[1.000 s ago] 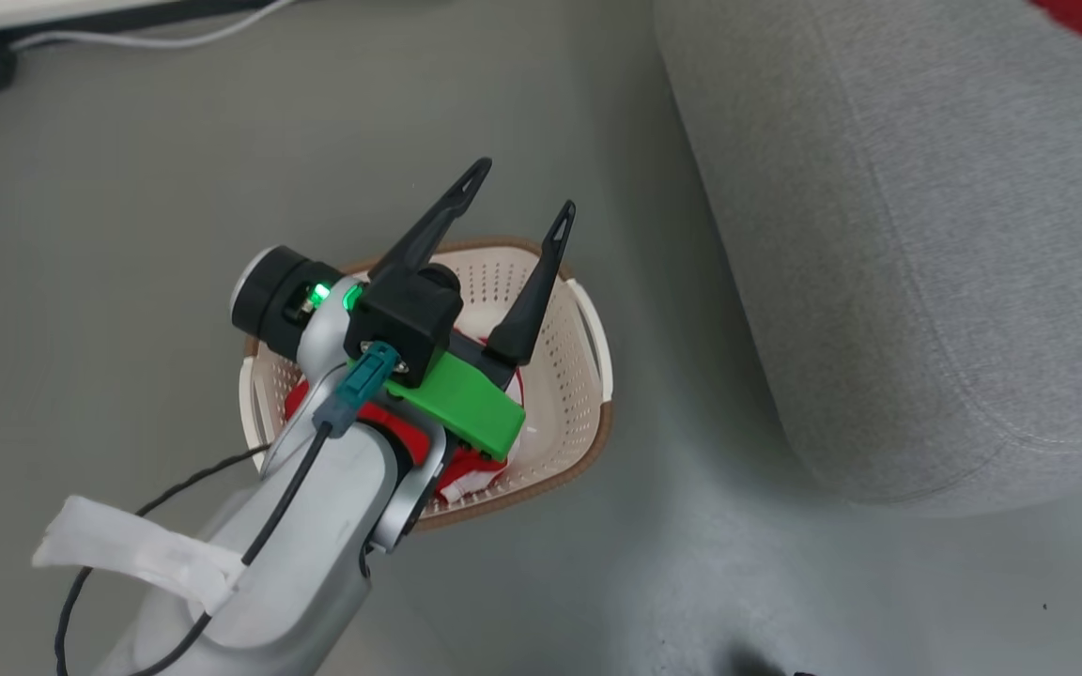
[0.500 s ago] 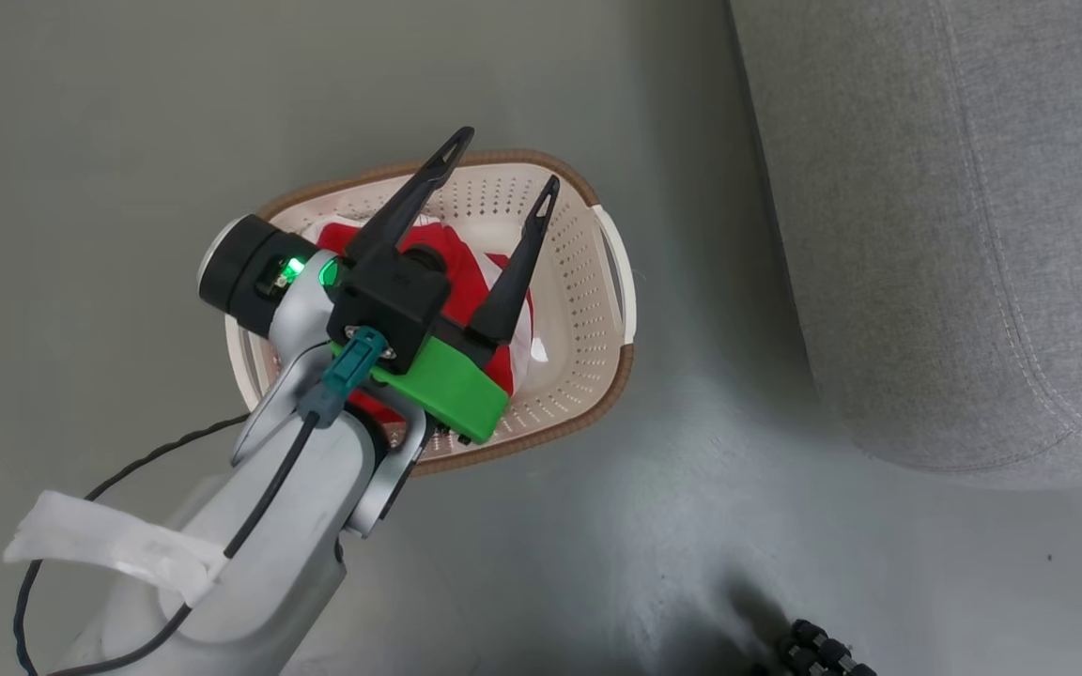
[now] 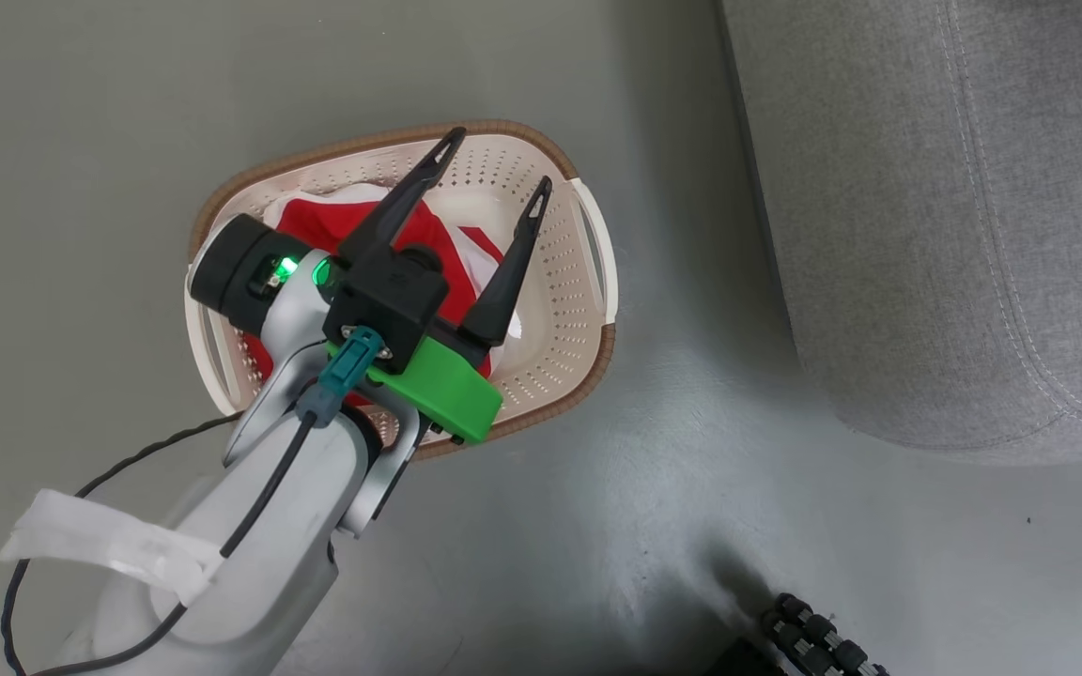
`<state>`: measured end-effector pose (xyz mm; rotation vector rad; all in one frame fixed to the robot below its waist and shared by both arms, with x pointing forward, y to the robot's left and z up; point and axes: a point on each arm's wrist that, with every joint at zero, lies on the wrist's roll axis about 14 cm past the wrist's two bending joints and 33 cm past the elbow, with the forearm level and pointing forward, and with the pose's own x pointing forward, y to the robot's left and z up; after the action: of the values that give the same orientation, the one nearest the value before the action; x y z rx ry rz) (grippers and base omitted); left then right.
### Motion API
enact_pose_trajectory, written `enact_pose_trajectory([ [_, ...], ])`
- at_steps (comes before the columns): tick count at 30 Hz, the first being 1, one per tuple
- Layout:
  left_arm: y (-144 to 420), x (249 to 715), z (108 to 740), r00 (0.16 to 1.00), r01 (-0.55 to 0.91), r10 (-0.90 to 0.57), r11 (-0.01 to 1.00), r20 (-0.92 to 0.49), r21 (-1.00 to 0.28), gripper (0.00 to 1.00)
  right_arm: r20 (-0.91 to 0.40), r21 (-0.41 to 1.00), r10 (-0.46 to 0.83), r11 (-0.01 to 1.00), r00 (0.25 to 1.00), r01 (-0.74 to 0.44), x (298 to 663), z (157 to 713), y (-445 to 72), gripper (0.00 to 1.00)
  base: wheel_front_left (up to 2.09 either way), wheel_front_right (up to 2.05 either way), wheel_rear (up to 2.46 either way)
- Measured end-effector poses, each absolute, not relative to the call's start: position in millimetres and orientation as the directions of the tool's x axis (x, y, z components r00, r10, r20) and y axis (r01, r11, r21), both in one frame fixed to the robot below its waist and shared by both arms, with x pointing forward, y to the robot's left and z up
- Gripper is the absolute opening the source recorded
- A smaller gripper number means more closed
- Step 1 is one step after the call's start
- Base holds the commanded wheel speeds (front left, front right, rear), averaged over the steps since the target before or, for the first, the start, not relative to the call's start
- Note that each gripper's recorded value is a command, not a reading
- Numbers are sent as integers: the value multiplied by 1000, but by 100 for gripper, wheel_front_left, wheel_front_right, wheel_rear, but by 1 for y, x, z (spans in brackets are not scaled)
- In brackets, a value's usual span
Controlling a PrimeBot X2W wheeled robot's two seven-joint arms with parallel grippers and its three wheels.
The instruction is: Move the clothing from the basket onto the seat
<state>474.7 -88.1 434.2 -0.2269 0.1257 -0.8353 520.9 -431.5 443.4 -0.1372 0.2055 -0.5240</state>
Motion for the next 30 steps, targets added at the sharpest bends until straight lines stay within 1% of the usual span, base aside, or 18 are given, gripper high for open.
enact_pose_trajectory([
  [4, -90, 474, 435, 661, 724, -750, 644, -19, -249, 100, -190, -162, -497, 866, 847, 473, 513, 427, -422, 1, 0, 0, 0],
  [5, -90, 474, 435, 661, 724, -751, 643, -18, -247, 100, -190, -151, -488, 872, 852, 466, 514, 425, -417, 25, 0, 0, 0],
  [6, -91, 474, 436, 660, 726, -751, 643, -16, -246, 100, -186, -138, -485, 874, 854, 466, 515, 425, -414, 44, 0, 0, 0],
  [7, -91, 473, 437, 660, 727, -752, 642, -12, -244, 100, -180, -127, -484, 875, 856, 467, 515, 426, -411, 90, 0, 0, 0],
  [8, -91, 473, 438, 659, 728, -752, 641, -10, -241, 100, -178, -120, -481, 877, 859, 466, 515, 427, -410, 100, 0, 0, 0],
  [16, -90, 472, 453, 669, 728, -743, 647, 29, -227, 100, -222, -101, -445, 896, 868, 433, 486, 415, -395, 100, 0, 0, 0],
  [22, -87, 463, 461, 682, 713, -730, 654, 37, -254, 100, -131, -92, -390, 920, 911, 381, 487, 449, -380, 100, 0, 0, 0],
  [26, -83, 458, 469, 697, 701, -715, 666, 52, -254, 100, -111, -84, -366, 930, 924, 359, 477, 457, -369, 100, 0, 0, 0],
  [30, -77, 452, 476, 717, 682, -695, 683, 56, -260, 100, -81, -78, -318, 947, 945, 312, 471, 469, -353, 100, 0, 0, 0],
])
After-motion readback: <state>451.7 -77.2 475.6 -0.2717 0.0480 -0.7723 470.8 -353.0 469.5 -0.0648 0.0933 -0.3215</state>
